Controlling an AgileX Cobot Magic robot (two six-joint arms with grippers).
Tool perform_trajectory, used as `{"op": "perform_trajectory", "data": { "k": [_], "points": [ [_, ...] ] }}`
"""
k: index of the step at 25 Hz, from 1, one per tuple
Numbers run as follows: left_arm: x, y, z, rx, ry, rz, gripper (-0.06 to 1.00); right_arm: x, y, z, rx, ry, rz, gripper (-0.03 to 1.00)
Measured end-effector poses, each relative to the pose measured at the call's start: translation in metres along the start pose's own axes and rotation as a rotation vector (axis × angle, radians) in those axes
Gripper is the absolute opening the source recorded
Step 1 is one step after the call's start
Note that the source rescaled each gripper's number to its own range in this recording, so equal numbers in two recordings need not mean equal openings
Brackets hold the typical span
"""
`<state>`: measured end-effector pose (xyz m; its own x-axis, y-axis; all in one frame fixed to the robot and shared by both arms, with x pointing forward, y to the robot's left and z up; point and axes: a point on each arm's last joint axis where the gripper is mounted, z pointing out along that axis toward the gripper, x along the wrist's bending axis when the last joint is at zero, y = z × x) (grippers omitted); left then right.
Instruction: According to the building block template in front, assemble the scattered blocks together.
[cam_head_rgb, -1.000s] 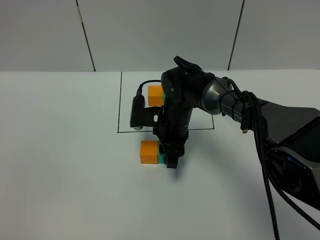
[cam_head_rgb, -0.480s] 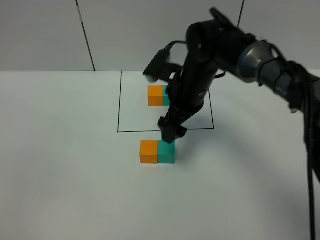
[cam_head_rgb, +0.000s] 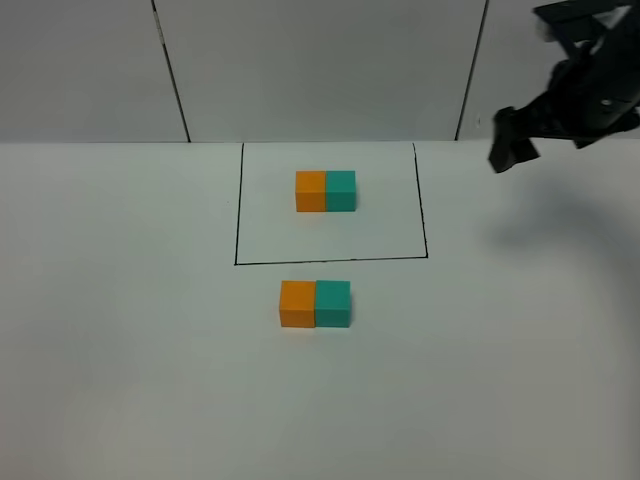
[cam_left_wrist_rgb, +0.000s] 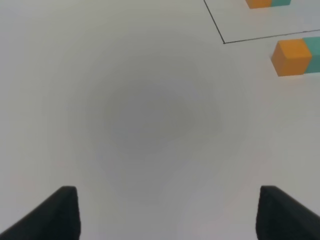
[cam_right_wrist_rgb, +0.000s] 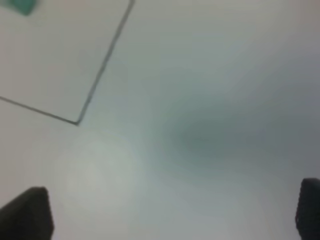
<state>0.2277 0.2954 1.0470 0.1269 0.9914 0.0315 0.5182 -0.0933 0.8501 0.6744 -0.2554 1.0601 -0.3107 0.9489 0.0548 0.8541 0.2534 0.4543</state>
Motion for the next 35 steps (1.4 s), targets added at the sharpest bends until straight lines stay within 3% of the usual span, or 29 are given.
{"op": "perform_trajectory", "data": {
  "k": [5, 9, 17, 35],
  "points": [
    [0.0, 0.0, 0.0, 0.0, 0.0, 0.0, 0.63, -0.036, -0.041, -0.036, -0.074, -0.083, 0.119, 1.0],
    [0.0, 0.0, 0.0, 0.0, 0.0, 0.0, 0.63, -0.038, -0.075, -0.079, -0.136, -0.154, 0.142, 1.0],
    [0.0, 0.0, 0.0, 0.0, 0.0, 0.0, 0.63, 0.001, -0.145, -0.141, -0.226, -0.19, 0.155, 1.0],
    [0.0, 0.0, 0.0, 0.0, 0.0, 0.0, 0.63, 0.079, -0.314, -0.193, -0.404, -0.232, 0.176, 1.0]
  ]
}}
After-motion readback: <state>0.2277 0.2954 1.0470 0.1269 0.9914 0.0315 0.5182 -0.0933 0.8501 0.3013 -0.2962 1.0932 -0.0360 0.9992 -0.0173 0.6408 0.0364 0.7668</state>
